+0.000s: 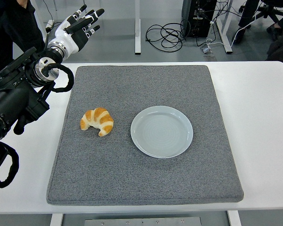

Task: Place the bread on the plate

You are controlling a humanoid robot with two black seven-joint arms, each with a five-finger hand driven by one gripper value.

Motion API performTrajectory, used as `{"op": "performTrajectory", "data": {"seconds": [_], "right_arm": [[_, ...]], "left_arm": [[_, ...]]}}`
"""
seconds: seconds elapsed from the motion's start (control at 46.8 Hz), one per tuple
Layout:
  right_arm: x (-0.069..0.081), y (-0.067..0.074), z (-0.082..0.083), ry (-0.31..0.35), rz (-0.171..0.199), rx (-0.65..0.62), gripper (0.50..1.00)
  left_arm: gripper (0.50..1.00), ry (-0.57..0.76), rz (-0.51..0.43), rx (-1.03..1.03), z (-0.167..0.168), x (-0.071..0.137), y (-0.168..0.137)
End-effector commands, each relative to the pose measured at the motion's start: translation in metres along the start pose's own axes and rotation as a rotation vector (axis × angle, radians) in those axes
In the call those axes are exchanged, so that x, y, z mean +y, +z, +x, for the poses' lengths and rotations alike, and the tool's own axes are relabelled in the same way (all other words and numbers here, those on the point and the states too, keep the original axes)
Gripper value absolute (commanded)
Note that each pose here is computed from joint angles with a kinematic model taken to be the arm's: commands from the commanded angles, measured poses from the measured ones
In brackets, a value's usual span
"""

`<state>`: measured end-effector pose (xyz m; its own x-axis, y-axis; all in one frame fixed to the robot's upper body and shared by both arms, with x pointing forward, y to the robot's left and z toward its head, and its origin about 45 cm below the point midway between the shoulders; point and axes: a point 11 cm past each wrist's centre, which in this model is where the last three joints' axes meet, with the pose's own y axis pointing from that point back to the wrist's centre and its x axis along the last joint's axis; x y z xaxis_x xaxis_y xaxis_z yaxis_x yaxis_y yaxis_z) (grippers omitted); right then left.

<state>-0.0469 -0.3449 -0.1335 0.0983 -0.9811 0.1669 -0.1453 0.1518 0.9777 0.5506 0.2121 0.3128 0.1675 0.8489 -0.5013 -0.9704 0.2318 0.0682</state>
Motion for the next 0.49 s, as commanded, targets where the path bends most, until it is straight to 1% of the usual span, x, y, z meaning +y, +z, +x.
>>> {"op": "performTrajectory", "data": {"seconds": [0.0, 0.171, 0.47], "right_arm": [[0.000, 0.000, 0.000, 0.000, 0.000, 0.000, 1.000], [0.000, 0.000, 0.000, 0.000, 0.000, 0.000, 1.000], [0.000, 0.000, 0.000, 0.000, 0.000, 0.000, 1.000]], "left_arm": [[0.977, -0.002, 0.008, -0.010, -0.001, 0.000, -0.003], [0.977, -0.007, 0.022, -0.025, -0.001, 0.000, -0.010], [0.977, -0.012, 0.006, -0.032, -0.004, -0.001, 0.001]]}}
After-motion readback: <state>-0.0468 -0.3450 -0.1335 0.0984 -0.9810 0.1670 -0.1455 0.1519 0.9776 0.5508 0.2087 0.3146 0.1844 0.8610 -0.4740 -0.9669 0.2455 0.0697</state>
